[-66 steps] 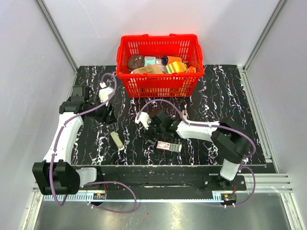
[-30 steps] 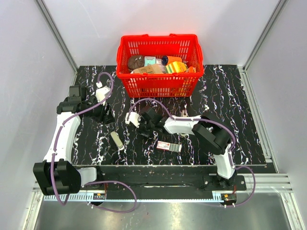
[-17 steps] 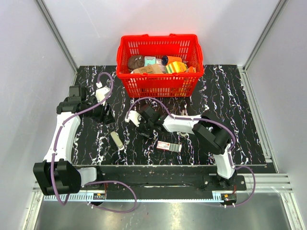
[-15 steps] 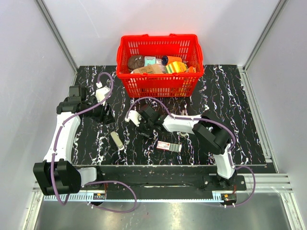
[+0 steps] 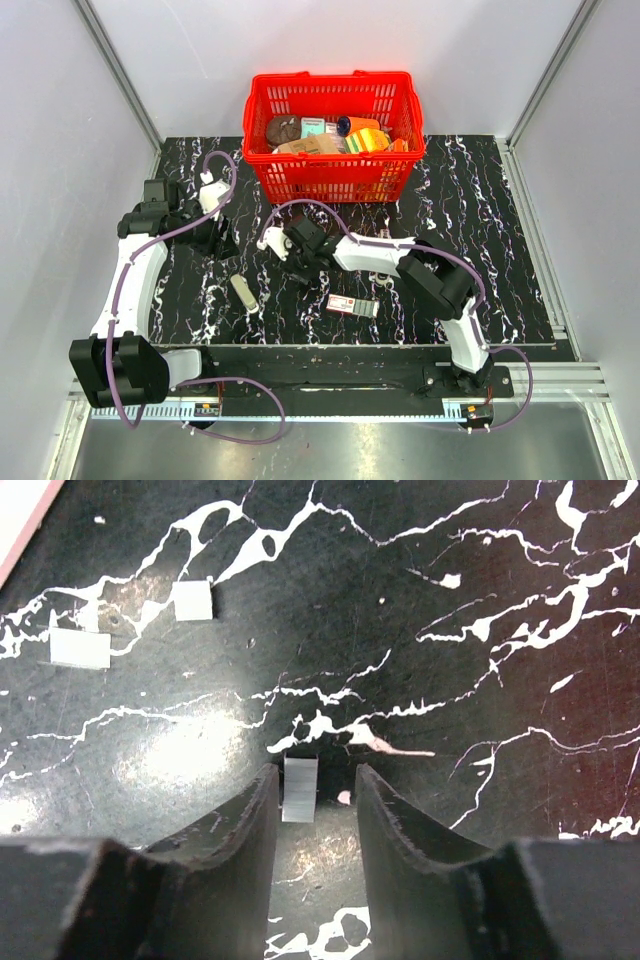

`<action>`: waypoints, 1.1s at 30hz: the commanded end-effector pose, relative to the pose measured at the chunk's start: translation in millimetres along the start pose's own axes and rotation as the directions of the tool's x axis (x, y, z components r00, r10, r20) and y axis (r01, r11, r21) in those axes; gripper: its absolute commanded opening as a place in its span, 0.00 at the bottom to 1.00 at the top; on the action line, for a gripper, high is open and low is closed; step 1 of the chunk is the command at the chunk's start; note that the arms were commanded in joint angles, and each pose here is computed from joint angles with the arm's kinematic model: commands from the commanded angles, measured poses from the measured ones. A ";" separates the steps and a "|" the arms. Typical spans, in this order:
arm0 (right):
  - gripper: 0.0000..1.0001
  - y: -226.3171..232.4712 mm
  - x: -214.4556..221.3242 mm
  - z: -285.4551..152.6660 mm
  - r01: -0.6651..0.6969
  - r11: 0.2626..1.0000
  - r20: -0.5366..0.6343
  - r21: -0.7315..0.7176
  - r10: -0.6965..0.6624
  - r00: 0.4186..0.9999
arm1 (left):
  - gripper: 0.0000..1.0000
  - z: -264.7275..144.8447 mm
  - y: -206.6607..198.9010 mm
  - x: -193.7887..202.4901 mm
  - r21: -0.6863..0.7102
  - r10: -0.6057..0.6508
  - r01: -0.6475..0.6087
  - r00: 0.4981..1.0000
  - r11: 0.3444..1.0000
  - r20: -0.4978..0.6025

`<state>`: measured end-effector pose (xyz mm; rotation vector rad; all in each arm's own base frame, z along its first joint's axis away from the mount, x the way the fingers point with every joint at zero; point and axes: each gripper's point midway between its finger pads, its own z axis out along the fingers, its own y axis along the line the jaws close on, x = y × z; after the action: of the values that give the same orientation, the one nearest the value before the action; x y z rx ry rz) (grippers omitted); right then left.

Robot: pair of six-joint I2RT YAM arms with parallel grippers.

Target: Unload the staples from the stapler

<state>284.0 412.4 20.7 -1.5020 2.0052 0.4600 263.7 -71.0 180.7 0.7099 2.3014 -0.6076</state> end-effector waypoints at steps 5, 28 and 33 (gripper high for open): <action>0.31 -0.1 -0.4 5.4 -0.027 0.999 -0.047 0.022 0.028 0.999 | 0.59 -7.0 0.5 -11.9 -0.009 0.039 -0.039 0.998 0.999 0.046; 0.00 -24.8 -51.9 -72.6 -0.385 0.858 0.143 0.339 0.357 0.923 | 0.59 -12.9 -1.8 -11.0 -0.025 0.062 -0.060 0.996 0.998 0.064; 0.00 -27.7 -34.7 -99.7 -0.576 0.705 0.202 0.414 0.546 0.813 | 0.59 -13.3 -2.6 -13.2 -0.020 0.062 -0.061 0.996 0.998 0.071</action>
<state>291.6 392.6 84.7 -0.8928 2.2562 0.2428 262.1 -67.7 188.9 0.7142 2.2684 -0.5765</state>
